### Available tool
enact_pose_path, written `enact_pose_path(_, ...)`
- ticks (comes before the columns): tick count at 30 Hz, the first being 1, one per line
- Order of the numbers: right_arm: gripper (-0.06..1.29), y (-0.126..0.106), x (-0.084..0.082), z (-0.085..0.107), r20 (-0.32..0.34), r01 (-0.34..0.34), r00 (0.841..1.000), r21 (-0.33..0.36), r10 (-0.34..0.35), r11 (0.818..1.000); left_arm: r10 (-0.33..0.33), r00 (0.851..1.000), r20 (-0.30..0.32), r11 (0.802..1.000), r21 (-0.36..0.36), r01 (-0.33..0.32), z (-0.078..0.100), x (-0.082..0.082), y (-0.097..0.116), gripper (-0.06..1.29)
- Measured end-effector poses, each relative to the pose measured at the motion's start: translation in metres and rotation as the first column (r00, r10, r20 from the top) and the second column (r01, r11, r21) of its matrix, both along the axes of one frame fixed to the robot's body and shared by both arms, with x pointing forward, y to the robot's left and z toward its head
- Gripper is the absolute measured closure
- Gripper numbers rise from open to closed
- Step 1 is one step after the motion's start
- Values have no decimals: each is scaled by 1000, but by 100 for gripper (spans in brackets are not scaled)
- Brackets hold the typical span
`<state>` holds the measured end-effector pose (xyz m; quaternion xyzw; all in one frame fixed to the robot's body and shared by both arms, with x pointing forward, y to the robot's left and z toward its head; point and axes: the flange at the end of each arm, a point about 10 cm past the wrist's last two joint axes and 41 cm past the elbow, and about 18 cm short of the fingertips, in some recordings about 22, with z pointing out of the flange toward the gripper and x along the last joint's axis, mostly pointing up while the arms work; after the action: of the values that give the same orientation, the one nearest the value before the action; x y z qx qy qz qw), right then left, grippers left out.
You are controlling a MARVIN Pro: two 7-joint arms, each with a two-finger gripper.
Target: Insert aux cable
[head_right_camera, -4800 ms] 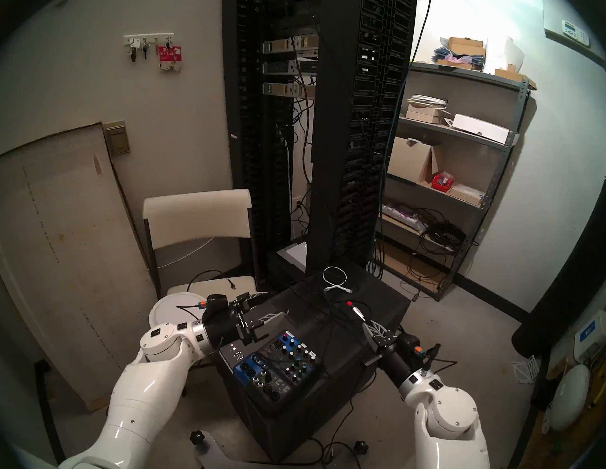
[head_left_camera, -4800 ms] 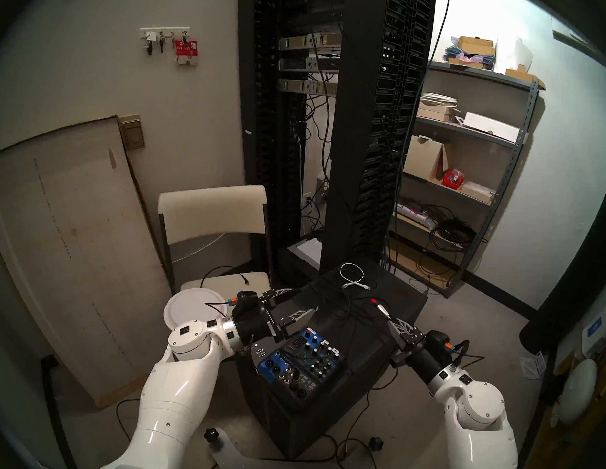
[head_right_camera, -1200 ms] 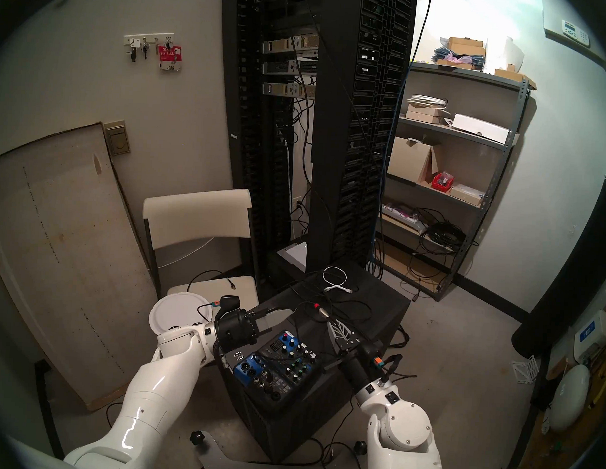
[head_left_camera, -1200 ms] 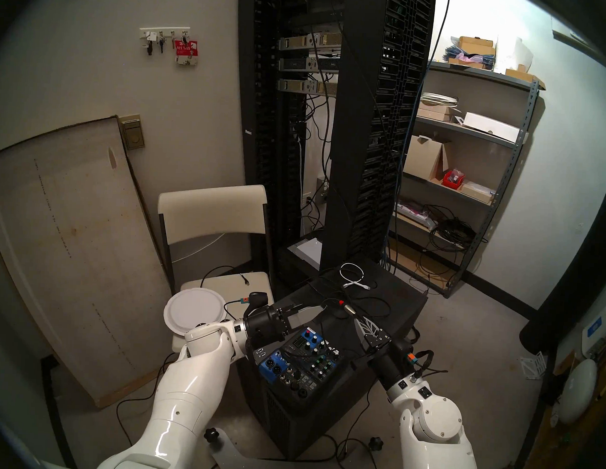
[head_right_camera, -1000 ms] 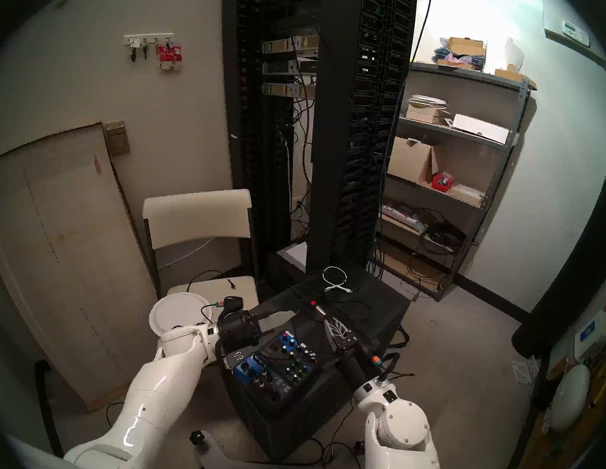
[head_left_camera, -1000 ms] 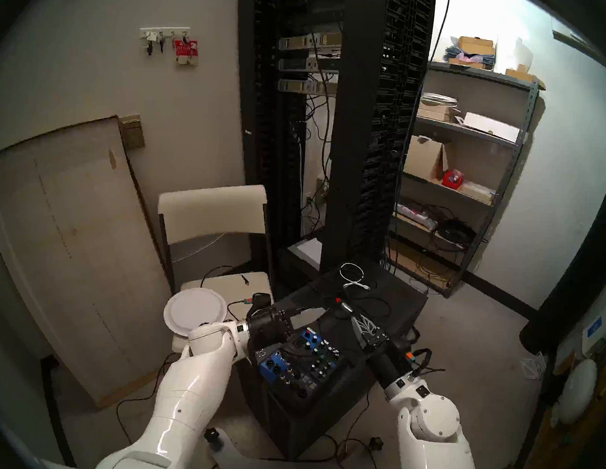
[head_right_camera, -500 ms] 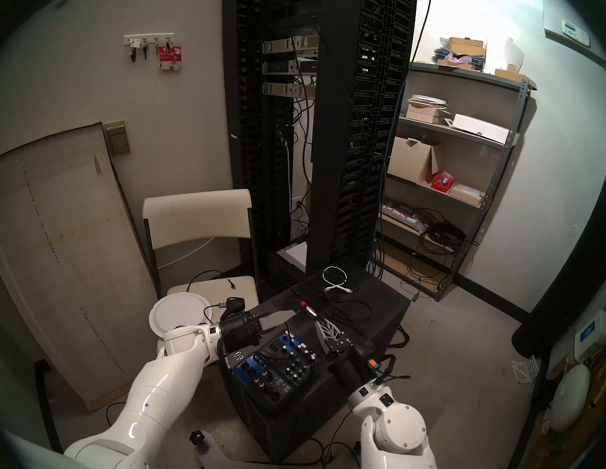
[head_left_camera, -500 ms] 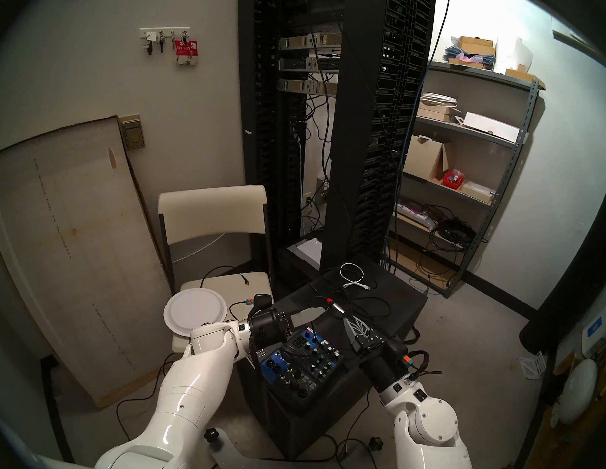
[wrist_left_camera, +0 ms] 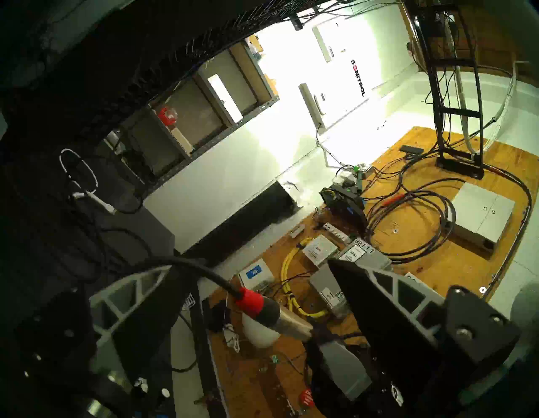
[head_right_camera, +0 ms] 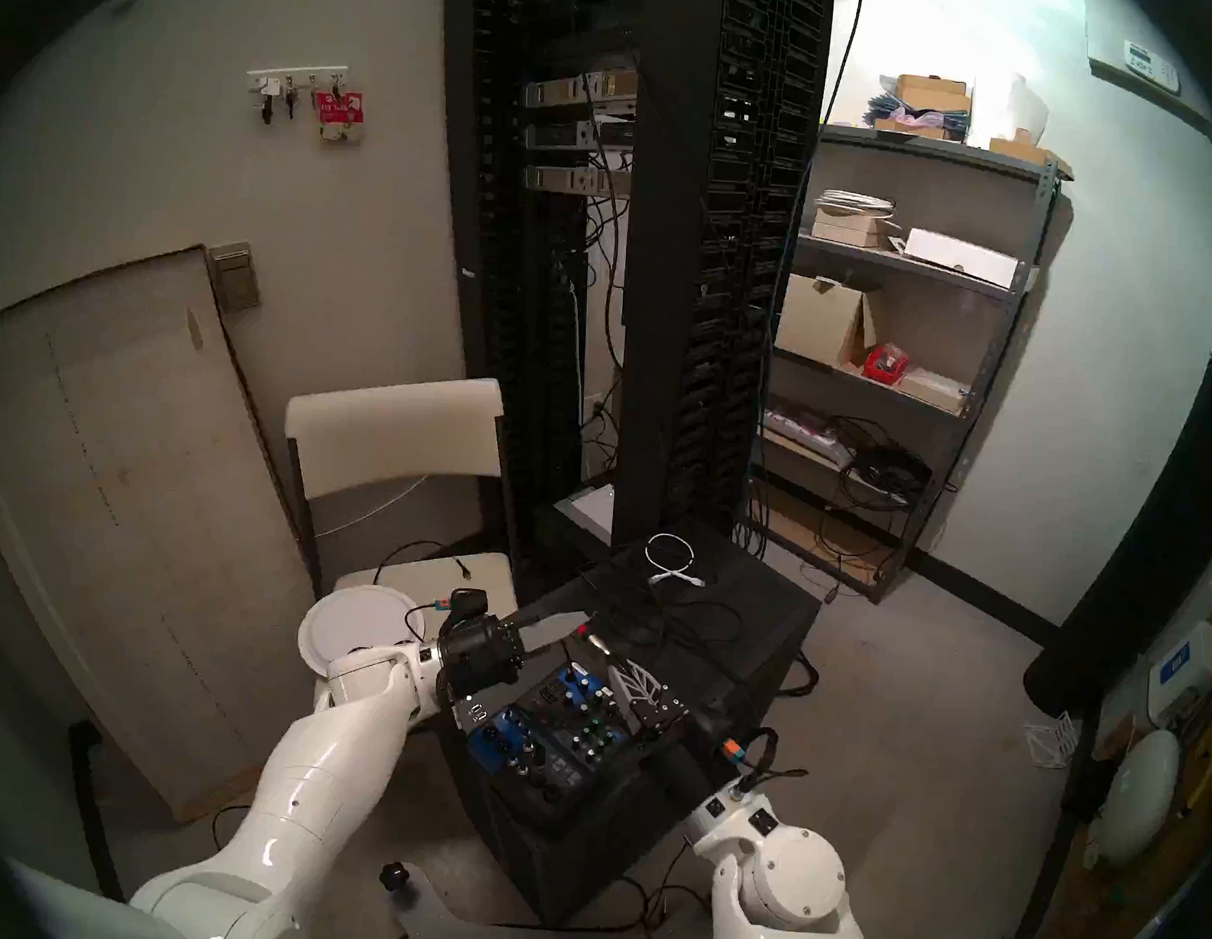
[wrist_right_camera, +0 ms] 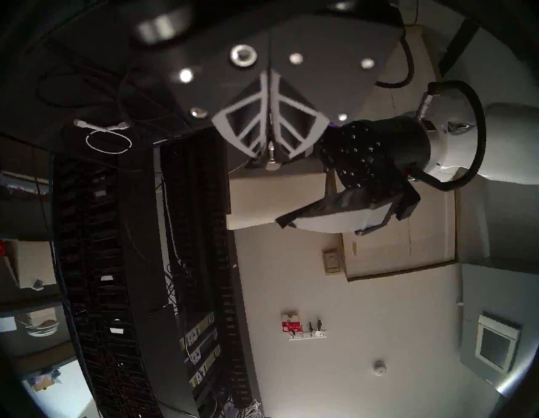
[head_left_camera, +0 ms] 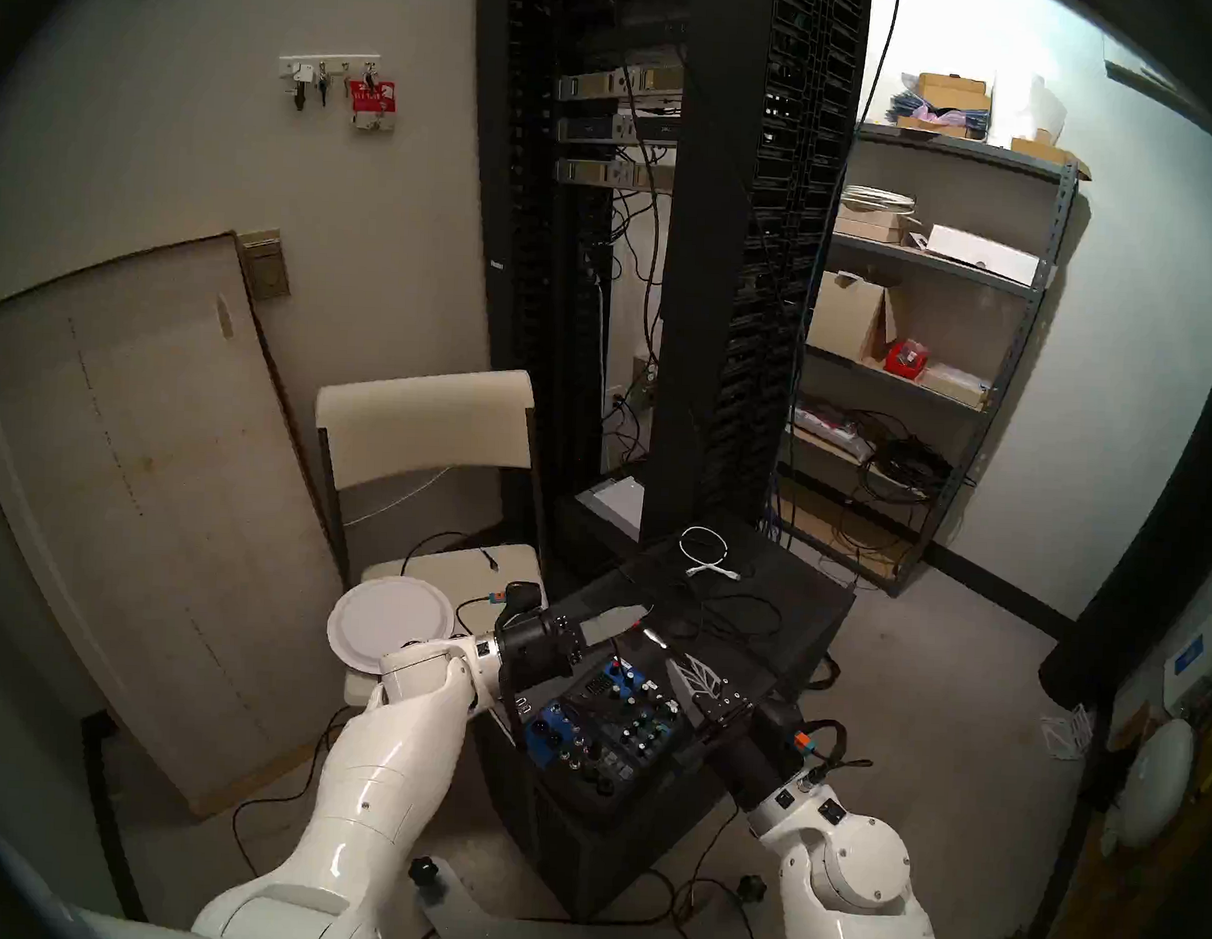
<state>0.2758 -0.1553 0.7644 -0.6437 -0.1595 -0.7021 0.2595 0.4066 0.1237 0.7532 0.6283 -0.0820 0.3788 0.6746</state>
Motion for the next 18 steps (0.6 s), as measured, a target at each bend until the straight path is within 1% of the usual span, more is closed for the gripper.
enact_pose_path(8, 125, 3, 7, 1, 20, 22, 1000, 2, -22, 1000, -1, 1000, -1, 1000, -4, 1, 0, -1, -1, 4)
enact_pose_path(18, 125, 7, 15, -2, 27, 23, 999, 0, -23, 1000, -1, 1000, -7, 1000, -7, 0, -1, -2, -2, 4)
